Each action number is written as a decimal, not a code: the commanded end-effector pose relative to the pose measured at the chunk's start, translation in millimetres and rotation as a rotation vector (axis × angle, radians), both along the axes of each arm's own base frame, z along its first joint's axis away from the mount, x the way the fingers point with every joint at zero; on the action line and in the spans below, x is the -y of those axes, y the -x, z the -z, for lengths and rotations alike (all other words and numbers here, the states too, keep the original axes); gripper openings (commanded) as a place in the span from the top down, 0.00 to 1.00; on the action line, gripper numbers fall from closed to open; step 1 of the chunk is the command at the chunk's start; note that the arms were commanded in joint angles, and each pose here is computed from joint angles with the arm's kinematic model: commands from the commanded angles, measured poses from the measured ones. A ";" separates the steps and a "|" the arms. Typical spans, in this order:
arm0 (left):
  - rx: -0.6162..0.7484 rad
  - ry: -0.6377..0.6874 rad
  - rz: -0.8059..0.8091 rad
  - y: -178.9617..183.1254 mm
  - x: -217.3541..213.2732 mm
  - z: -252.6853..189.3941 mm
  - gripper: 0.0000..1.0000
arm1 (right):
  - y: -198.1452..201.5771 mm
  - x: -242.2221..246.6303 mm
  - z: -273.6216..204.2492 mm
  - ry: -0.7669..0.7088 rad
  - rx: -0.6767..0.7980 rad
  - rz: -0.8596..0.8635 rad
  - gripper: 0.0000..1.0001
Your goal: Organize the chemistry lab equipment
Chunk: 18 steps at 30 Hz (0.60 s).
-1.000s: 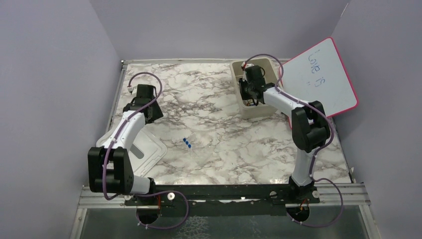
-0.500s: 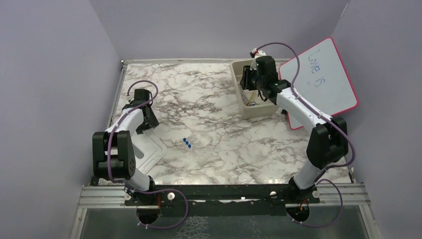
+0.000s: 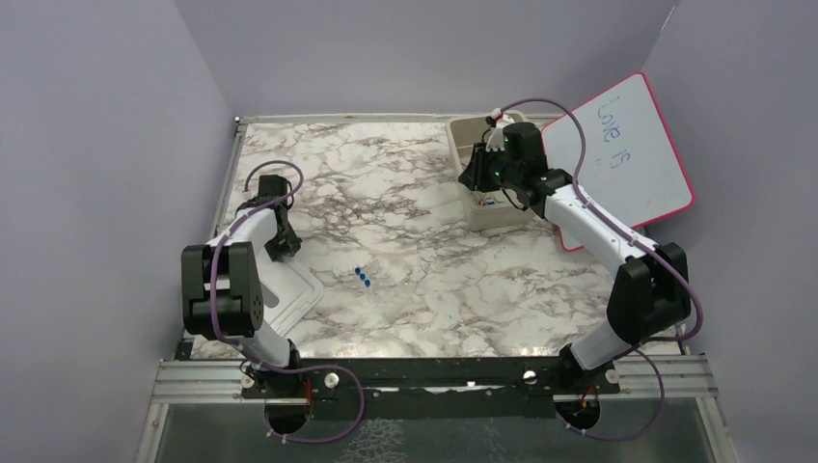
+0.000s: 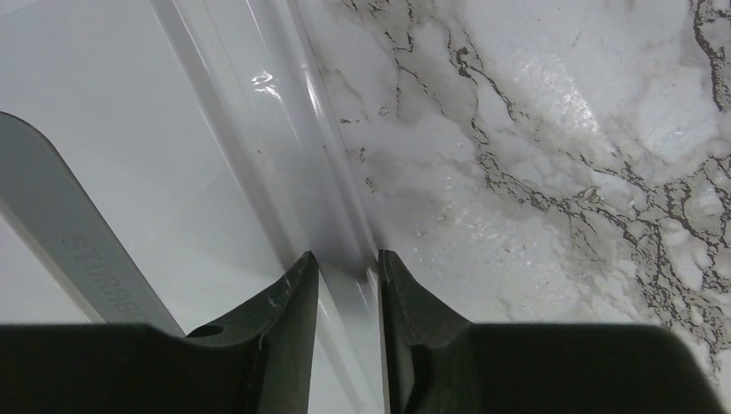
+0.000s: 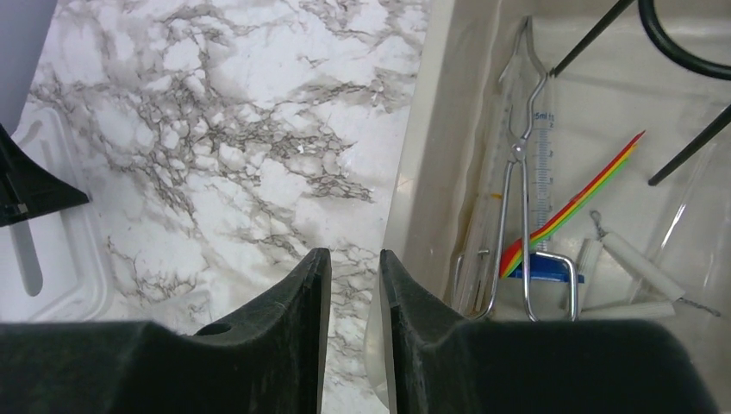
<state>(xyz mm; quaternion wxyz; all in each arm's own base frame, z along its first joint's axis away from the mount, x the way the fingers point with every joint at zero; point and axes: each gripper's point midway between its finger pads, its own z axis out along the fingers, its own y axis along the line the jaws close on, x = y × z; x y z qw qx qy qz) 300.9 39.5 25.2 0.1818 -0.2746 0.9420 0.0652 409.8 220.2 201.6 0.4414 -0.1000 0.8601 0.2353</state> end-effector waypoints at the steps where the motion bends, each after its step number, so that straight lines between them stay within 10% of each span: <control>1: -0.001 0.074 0.019 -5.4 11.2 6.6 0.74 | 10.7 -7.5 -21.5 -0.068 0.041 -0.045 0.69; 18: 0.374 0.270 0.171 -77.9 52.4 -99.2 0.91 | 41.6 -59.9 -24.8 -0.276 -0.012 -0.301 0.63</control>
